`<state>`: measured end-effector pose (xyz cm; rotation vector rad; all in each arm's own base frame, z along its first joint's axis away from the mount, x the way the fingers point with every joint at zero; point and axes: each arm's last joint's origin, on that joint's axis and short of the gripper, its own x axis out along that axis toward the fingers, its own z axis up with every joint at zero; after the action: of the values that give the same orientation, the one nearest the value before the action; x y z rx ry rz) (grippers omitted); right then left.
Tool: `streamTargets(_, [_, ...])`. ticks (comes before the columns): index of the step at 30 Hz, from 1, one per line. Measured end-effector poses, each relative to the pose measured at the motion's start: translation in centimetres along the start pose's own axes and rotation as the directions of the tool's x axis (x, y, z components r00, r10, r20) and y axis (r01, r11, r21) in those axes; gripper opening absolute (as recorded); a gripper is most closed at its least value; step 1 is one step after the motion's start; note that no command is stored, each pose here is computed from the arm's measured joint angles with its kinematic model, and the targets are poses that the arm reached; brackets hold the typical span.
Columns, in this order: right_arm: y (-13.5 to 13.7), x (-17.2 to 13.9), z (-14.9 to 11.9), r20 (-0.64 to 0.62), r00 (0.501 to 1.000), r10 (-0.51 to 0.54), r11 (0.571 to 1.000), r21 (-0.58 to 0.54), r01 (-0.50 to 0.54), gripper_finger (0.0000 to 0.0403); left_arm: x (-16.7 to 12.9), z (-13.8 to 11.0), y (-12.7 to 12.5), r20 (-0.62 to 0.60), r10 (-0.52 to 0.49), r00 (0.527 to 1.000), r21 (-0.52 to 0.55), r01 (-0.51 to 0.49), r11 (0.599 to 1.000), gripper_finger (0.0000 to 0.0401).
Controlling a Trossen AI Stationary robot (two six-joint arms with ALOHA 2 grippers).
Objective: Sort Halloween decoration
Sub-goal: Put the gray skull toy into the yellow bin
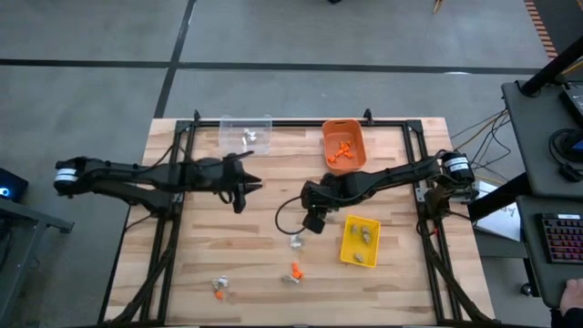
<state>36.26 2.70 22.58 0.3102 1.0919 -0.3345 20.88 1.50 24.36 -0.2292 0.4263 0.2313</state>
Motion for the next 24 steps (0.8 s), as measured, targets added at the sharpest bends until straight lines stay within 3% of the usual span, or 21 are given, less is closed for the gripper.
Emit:
streamTargets(4, [0.1, 0.6, -0.1, -0.013, 1.000, -0.001, 1.000, 0.019, 0.001, 0.0121, 0.0, -0.1, -0.6, 0.010, 0.014, 1.000, 0.014, -0.014, 1.000, 0.0075])
streamTargets(9, [0.4, 2.7, -0.7, -0.118, 0.993, 0.029, 0.999, 0.028, -0.026, 0.0121, 0.4, -0.2, -0.6, 0.000, 0.019, 1.000, 0.019, -0.019, 1.000, 0.0075])
streamTargets(16, [0.0, 4.5, -2.1, -0.264, 0.964, -0.035, 0.995, 0.083, 0.059, 0.0121, 0.6, -0.3, -0.7, -0.005, 0.021, 1.000, 0.048, -0.021, 0.999, 0.0075])
streamTargets(24, [0.0, 5.2, -2.2, -0.265, 0.963, -0.041, 0.991, 0.110, 0.073, 0.0121, 0.6, -0.3, -0.6, -0.007, 0.023, 1.000, 0.075, -0.023, 0.997, 0.0075])
